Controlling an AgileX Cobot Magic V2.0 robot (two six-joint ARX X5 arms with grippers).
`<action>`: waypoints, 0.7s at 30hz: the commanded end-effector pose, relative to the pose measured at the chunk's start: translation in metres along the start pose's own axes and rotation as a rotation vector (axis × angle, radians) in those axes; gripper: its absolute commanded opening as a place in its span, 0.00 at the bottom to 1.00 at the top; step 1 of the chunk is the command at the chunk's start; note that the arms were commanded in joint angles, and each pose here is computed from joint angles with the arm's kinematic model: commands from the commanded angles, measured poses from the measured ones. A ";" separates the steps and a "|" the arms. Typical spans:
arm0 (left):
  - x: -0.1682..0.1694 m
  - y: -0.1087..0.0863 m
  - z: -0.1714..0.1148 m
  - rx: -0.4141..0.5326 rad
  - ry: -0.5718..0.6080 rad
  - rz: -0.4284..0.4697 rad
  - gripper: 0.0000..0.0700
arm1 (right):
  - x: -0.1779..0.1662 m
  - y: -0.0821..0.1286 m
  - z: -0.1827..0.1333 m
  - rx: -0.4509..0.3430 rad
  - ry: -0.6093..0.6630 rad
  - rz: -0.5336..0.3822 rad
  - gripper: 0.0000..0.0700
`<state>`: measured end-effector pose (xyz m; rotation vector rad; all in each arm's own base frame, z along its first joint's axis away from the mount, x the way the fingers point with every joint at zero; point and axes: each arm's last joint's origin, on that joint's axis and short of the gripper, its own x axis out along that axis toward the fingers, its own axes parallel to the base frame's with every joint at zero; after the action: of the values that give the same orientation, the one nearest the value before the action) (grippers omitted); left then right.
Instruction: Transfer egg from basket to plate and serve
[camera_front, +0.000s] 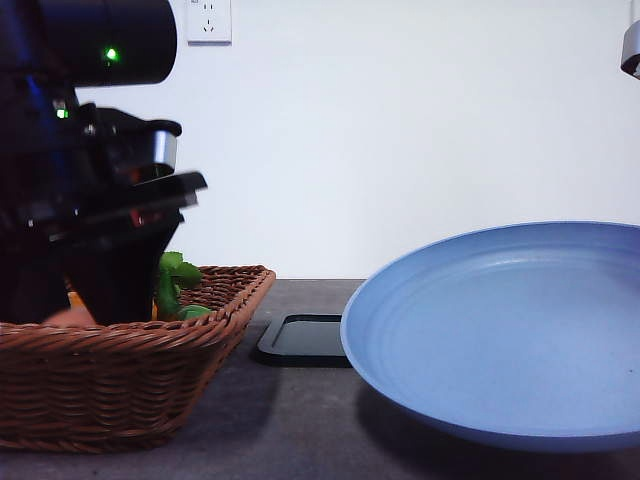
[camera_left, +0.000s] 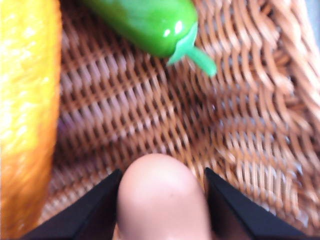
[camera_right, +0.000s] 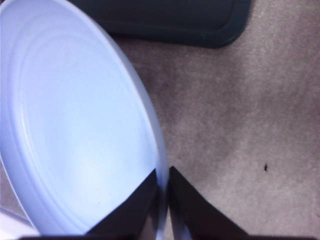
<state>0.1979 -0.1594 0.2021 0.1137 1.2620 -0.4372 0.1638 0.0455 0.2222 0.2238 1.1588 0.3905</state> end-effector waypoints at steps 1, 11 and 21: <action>-0.012 -0.009 0.016 0.035 -0.054 -0.025 0.26 | 0.000 0.001 0.002 -0.011 -0.003 0.009 0.00; -0.068 -0.056 0.055 0.155 -0.268 -0.302 0.26 | 0.000 0.004 0.004 -0.006 0.002 0.187 0.00; -0.064 -0.118 0.035 0.419 -0.327 -0.377 0.26 | -0.002 0.008 0.002 0.026 0.044 0.369 0.00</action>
<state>0.1695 -0.2539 0.2930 0.1032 0.8802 -0.9787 0.1625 0.0510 0.2278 0.4392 1.1593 0.7024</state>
